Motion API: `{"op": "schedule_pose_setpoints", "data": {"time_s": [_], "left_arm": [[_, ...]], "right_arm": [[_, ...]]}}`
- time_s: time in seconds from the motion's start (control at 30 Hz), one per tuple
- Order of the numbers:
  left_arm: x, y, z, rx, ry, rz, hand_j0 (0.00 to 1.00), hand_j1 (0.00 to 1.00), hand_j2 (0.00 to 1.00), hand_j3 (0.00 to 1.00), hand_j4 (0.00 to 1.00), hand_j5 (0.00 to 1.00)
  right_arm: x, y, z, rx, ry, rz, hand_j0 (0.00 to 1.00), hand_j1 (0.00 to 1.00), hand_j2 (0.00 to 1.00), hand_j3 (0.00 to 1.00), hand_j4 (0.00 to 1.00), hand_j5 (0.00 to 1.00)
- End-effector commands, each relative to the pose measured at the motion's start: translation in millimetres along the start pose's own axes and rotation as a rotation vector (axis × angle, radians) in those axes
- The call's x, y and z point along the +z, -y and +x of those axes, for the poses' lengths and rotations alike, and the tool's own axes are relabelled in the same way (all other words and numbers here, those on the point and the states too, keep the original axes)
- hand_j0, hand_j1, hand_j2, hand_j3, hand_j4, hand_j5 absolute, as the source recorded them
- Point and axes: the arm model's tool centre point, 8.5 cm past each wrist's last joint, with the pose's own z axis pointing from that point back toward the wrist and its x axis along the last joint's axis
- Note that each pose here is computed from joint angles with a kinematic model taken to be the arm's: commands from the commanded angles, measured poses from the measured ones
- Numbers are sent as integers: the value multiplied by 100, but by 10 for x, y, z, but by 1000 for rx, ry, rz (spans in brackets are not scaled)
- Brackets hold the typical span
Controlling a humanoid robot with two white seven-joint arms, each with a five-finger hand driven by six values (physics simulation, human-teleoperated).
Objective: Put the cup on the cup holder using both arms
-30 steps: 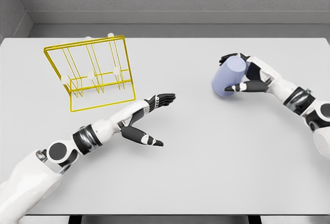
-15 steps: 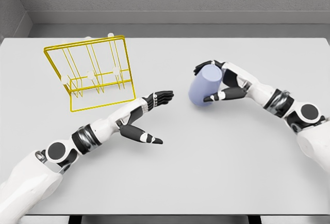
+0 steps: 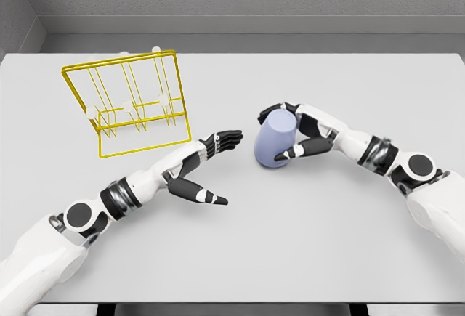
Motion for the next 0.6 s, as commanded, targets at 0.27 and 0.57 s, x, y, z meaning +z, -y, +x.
{"op": "schedule_pose_setpoints", "data": {"time_s": [0.27, 0.57], "left_arm": [[18, -23, 4, 1, -3, 5, 100, 100, 100, 100, 100, 100], [7, -125, -84, -3, -23, 45, 100, 100, 100, 100, 100, 100]], "right_arm": [[5, -41, -67, -3, -26, 14, 74, 74, 74, 74, 74, 74], [-6, -61, -74, 20, -42, 31, 98, 98, 98, 98, 98, 98]]}}
